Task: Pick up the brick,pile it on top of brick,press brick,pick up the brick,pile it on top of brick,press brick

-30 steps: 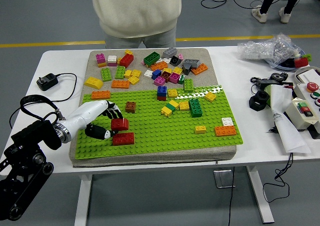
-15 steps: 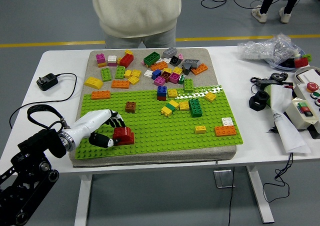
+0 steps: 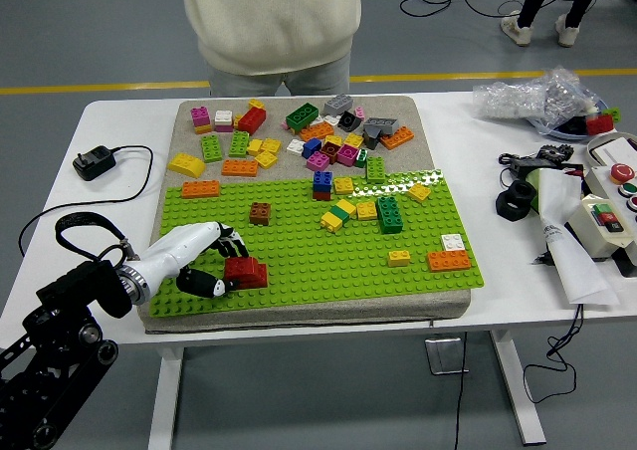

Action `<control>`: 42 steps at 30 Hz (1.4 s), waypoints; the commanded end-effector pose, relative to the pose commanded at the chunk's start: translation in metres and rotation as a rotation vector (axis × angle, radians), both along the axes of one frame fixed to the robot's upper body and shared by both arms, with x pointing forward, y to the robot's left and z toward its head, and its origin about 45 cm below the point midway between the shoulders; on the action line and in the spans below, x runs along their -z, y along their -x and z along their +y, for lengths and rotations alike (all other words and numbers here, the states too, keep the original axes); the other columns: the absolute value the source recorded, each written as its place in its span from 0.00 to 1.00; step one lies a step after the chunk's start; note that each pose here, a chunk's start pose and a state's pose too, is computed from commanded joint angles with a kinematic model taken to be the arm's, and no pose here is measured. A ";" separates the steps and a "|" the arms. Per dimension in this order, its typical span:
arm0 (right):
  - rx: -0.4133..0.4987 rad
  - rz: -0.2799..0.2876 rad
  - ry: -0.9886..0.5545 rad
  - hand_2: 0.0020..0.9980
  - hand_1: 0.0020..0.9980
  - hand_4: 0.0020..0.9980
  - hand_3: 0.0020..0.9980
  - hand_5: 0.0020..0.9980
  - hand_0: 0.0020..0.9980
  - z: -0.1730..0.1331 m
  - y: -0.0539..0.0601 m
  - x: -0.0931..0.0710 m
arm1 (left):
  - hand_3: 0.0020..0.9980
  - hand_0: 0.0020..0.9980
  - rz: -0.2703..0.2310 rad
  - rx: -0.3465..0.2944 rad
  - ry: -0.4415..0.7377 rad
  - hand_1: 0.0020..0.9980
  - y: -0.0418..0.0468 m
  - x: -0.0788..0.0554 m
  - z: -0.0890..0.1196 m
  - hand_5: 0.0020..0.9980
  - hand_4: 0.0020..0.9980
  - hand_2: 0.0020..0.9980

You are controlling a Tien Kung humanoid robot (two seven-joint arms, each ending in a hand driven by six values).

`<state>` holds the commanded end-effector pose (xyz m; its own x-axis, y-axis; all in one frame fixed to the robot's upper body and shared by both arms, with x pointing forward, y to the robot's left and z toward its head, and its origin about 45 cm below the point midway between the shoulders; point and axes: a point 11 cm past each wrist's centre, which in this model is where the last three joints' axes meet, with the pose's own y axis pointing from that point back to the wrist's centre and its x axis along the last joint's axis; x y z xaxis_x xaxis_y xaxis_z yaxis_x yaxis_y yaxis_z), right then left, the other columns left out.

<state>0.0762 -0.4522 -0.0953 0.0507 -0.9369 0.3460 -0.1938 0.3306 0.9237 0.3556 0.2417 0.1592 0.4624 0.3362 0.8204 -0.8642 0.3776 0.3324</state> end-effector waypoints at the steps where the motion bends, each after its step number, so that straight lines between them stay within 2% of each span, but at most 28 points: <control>1: 0.000 0.000 0.000 0.72 0.68 1.00 0.75 0.69 0.76 0.000 0.000 0.000 | 0.54 0.64 0.000 0.000 0.000 0.62 -0.0001 0.000 0.000 0.00 0.59 0.52; 2: 0.001 -0.001 0.000 0.72 0.68 1.00 0.75 0.69 0.76 0.000 0.000 0.000 | 0.54 0.66 0.001 0.001 -0.001 0.64 -0.0003 0.000 0.000 0.00 0.63 0.53; 19: 0.003 -0.001 -0.001 0.72 0.68 1.00 0.75 0.69 0.76 0.000 0.000 0.000 | 0.55 0.71 0.007 0.013 -0.001 0.68 -0.0005 0.000 0.000 0.04 0.70 0.54; 20: 0.003 -0.001 -0.001 0.72 0.68 1.00 0.74 0.69 0.76 0.000 0.000 0.000 | 0.56 0.74 0.008 0.014 -0.001 0.73 -0.0006 0.000 0.000 0.07 0.75 0.55; 42: 0.008 -0.002 -0.003 0.72 0.68 1.00 0.75 0.69 0.76 0.001 0.001 0.001 | 0.57 0.77 0.009 0.010 0.000 0.74 -0.0025 0.000 0.002 0.09 0.77 0.56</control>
